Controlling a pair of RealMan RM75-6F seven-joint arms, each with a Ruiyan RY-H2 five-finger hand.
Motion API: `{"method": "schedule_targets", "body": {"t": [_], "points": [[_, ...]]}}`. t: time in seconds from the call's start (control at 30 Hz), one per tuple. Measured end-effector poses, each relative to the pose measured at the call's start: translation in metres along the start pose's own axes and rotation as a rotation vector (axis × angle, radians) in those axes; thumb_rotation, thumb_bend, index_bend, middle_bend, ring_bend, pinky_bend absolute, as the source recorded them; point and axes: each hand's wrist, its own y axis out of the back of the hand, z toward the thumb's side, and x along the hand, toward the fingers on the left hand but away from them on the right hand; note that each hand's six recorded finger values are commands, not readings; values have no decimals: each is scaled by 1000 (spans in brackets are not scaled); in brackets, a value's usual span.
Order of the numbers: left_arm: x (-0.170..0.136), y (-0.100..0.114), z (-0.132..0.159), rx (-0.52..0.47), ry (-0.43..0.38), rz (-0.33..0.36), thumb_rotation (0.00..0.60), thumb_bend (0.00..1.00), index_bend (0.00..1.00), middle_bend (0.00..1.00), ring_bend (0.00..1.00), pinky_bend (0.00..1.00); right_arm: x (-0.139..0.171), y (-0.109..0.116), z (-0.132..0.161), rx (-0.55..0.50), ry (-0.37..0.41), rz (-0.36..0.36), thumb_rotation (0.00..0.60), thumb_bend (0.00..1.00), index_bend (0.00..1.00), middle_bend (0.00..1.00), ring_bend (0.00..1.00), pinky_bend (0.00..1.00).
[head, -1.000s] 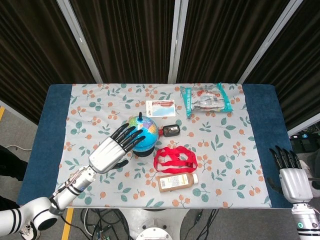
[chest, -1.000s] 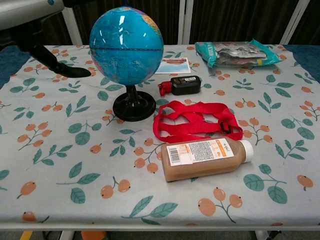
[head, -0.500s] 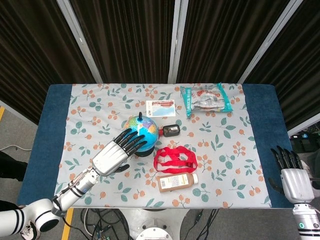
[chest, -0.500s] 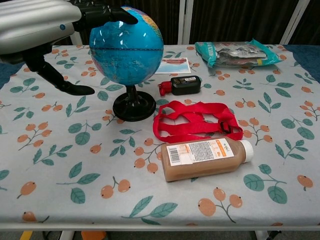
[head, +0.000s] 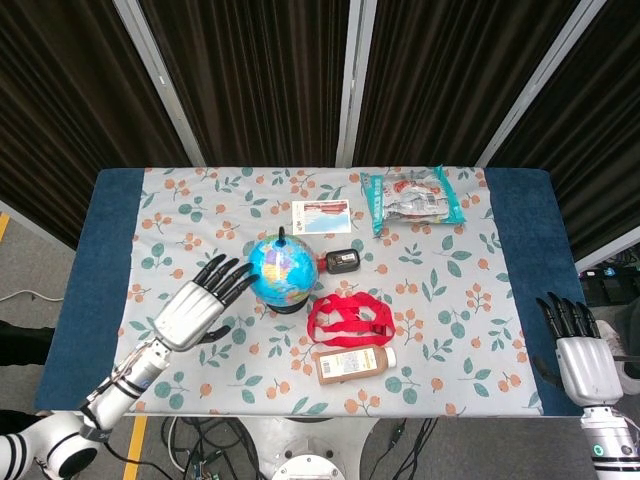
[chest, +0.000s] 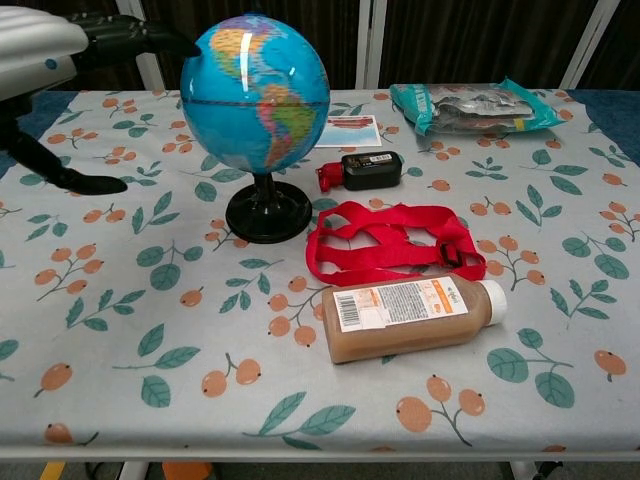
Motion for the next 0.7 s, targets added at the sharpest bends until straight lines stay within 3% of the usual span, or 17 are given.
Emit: {"method": "schedule_targets", "body": {"t": [0.23,0.4,0.7], "points": [[-49,-7,-65,2,239,-37,600,178,39,40,0,0,1,2,-1,1,-6,-5,600,176,0,0,0,0],[-93,0,-106,33,391,-23,600,177,39,40,0,0,0,2,2,1,-1,-2,600,176,0,0,0,0],[-156,14,-136,73,551,11,600,178,39,40,0,0,-1,2,10,2,11,1,600,176,0,0,0,0]]}}
